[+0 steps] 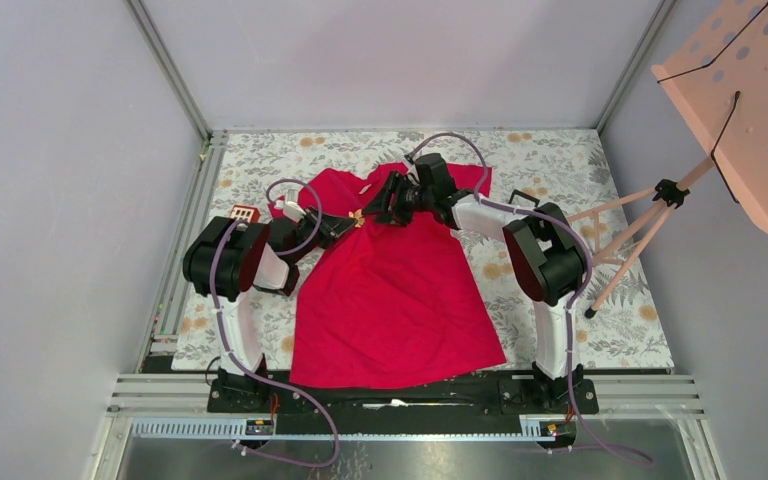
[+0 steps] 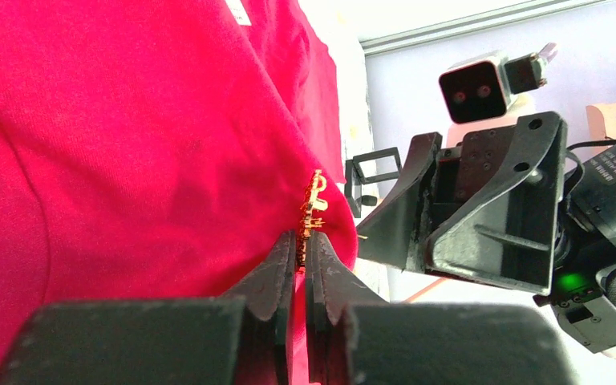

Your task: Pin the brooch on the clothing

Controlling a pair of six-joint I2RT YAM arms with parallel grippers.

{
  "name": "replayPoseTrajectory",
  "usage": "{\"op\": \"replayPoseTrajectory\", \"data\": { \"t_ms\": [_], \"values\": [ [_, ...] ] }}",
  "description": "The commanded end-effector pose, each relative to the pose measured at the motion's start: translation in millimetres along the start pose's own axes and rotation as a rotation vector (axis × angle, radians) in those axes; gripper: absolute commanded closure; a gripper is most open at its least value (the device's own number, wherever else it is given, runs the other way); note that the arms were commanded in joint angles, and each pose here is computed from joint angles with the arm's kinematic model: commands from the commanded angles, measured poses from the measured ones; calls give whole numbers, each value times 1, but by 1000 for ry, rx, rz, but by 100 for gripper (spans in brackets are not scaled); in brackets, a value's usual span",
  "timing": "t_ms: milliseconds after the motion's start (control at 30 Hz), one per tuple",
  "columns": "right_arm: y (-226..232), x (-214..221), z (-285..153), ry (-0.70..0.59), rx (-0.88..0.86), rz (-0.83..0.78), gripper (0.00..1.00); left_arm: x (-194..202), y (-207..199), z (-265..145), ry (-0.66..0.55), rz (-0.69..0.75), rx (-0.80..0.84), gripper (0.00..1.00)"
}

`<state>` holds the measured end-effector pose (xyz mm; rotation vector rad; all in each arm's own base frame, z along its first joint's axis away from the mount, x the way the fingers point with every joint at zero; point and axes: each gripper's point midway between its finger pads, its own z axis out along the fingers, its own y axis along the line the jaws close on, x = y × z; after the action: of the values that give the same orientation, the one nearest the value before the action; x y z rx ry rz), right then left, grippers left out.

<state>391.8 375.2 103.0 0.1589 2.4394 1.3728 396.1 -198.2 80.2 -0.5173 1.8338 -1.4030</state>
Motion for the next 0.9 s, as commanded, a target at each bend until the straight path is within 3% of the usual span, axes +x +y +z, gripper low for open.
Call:
{"op": "replayPoseTrajectory", "data": {
  "t_ms": [0, 867],
  "values": [
    [39, -17, -10, -33, -94, -60, 45, 1, -20, 2, 21, 70, 90, 100],
    [26, -15, 4, -5, -88, -43, 46, 5, -25, 2, 46, 101, 124, 100]
  ]
}}
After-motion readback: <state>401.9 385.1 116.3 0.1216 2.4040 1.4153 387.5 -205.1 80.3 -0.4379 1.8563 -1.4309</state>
